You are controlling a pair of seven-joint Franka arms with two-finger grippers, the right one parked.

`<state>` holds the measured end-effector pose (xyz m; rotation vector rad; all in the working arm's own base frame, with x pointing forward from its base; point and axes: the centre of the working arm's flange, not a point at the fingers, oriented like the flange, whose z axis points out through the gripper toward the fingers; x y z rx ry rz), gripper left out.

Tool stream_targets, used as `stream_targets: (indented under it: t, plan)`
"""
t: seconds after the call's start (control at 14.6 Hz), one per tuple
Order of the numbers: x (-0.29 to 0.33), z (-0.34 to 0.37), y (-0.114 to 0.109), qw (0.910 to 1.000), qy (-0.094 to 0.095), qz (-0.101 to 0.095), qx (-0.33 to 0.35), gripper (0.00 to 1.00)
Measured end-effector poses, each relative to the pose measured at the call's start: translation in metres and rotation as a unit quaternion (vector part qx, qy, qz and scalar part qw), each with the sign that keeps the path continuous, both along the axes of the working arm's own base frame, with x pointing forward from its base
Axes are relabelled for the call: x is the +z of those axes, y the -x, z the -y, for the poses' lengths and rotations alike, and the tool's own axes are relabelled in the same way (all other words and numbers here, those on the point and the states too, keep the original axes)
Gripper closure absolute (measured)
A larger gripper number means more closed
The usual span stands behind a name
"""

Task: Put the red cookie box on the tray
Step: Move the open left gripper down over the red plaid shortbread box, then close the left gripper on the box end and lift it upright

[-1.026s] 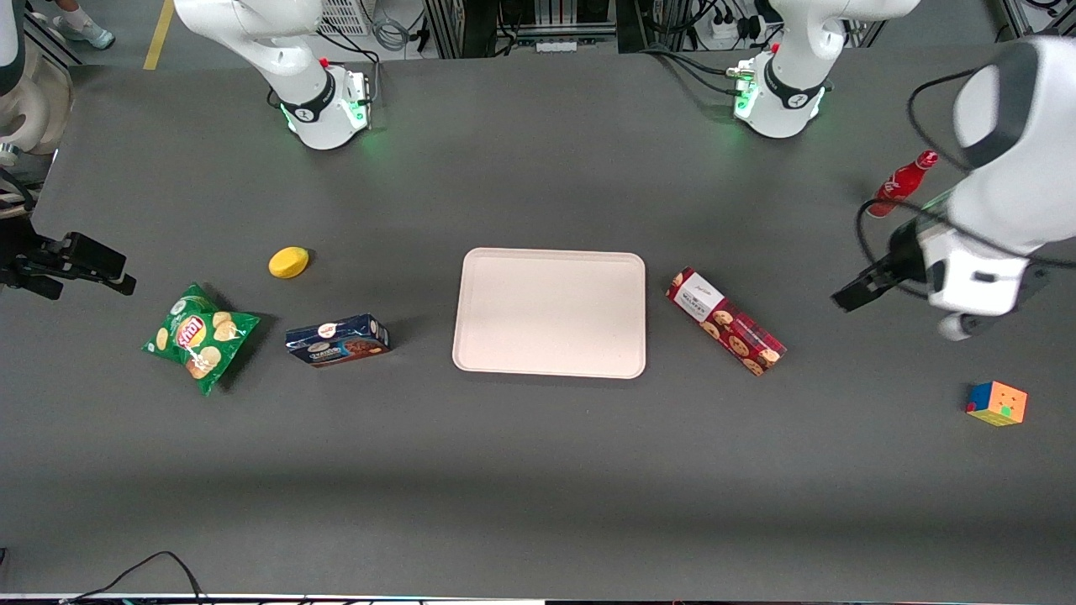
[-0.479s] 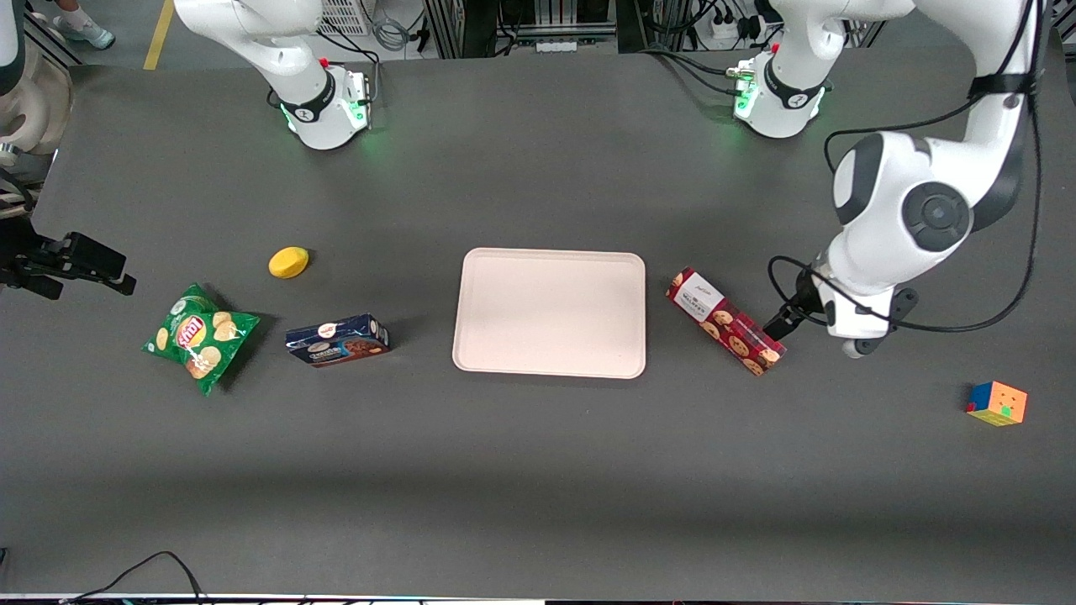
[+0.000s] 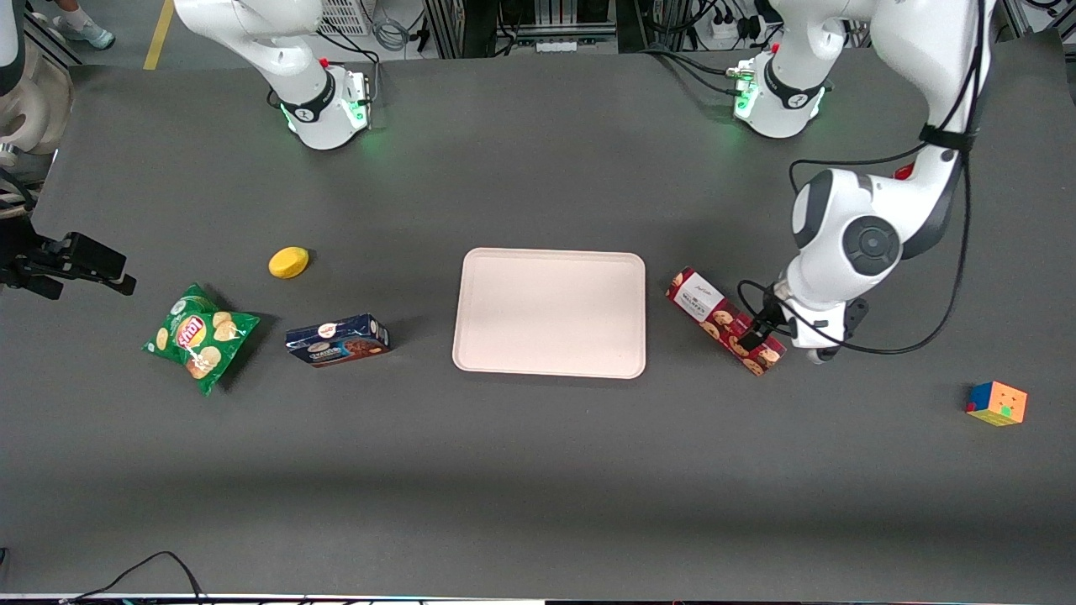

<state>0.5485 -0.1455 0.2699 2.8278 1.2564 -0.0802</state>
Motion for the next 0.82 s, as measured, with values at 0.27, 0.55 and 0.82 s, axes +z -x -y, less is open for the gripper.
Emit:
stream_targets:
  t: [0.27,0.55,0.82]
  plan:
    - [-0.031,0.008,0.008,1.0000,0.002,0.003,0.004,0.00]
    - [-0.047,0.012,0.012,1.0000,0.000,-0.007,0.004,0.15]
    - [-0.049,0.017,0.014,0.9999,0.001,-0.010,0.013,0.46]
